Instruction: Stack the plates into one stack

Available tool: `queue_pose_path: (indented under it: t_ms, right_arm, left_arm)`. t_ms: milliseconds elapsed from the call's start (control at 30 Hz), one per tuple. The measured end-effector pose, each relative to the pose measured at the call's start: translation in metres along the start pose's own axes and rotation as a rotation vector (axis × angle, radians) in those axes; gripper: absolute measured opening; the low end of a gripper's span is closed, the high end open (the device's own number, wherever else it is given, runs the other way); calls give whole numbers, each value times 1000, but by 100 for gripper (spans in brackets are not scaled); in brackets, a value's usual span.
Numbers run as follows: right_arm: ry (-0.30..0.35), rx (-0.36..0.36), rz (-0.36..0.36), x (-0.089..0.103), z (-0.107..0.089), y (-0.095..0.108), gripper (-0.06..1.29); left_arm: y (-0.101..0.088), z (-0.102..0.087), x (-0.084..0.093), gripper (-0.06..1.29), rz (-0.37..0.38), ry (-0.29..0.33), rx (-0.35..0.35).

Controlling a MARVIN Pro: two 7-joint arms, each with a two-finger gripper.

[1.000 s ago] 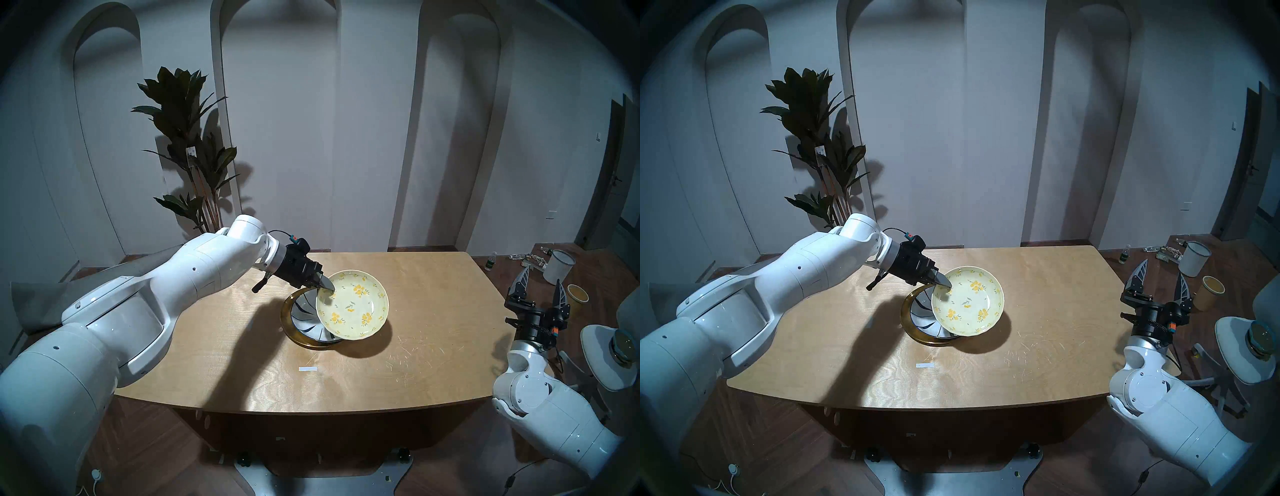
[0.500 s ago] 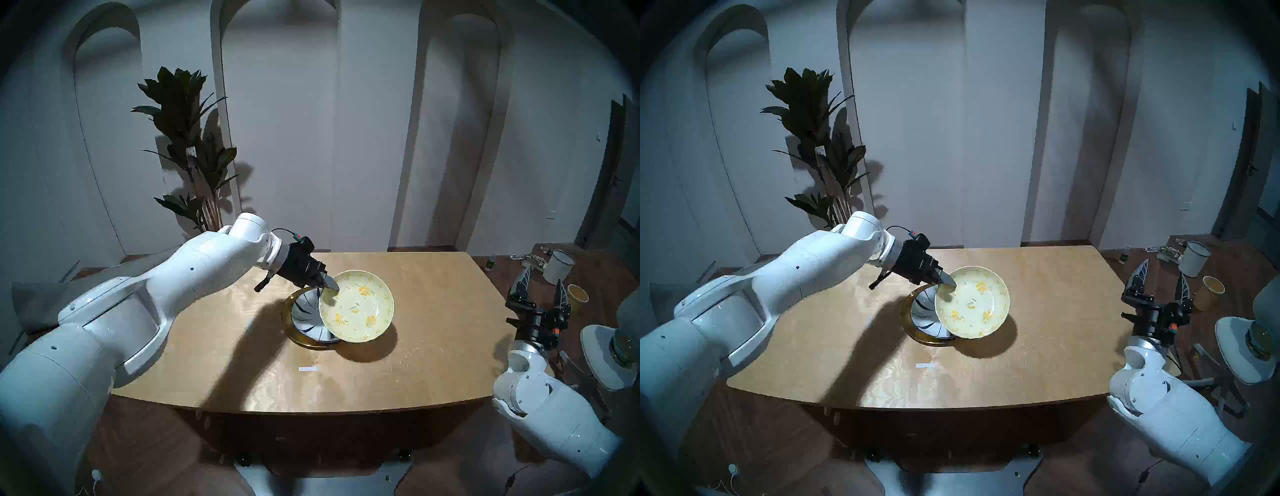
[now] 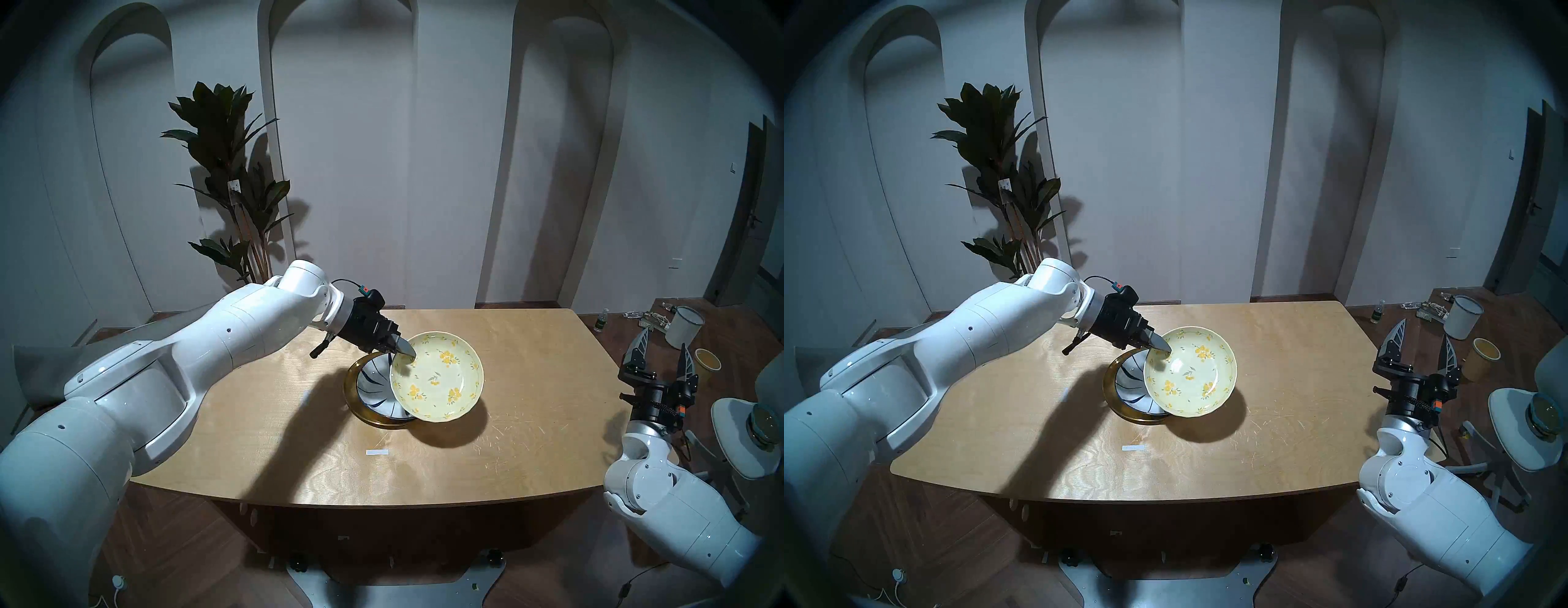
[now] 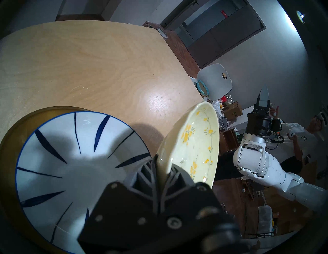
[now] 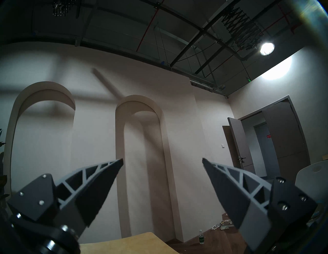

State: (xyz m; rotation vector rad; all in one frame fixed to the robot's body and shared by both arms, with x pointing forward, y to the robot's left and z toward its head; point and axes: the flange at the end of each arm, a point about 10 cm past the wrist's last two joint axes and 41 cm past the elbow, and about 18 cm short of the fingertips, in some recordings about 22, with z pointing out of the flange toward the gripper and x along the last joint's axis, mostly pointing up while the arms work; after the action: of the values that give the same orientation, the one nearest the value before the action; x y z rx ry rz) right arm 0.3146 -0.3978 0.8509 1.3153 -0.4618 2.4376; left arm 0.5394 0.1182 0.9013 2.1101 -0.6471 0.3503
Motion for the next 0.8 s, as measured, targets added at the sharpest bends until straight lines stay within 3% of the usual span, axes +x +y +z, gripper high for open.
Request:
queue_pose_path:
  t_ms: [500, 800]
  right_arm:
    - [3, 11, 1, 0, -2, 5, 120]
    - [6, 5, 8, 0, 1, 9, 120]
  left_arm:
    - [12, 8, 2, -3, 20, -4, -9]
    - [15, 15, 8, -3, 23, 4, 36]
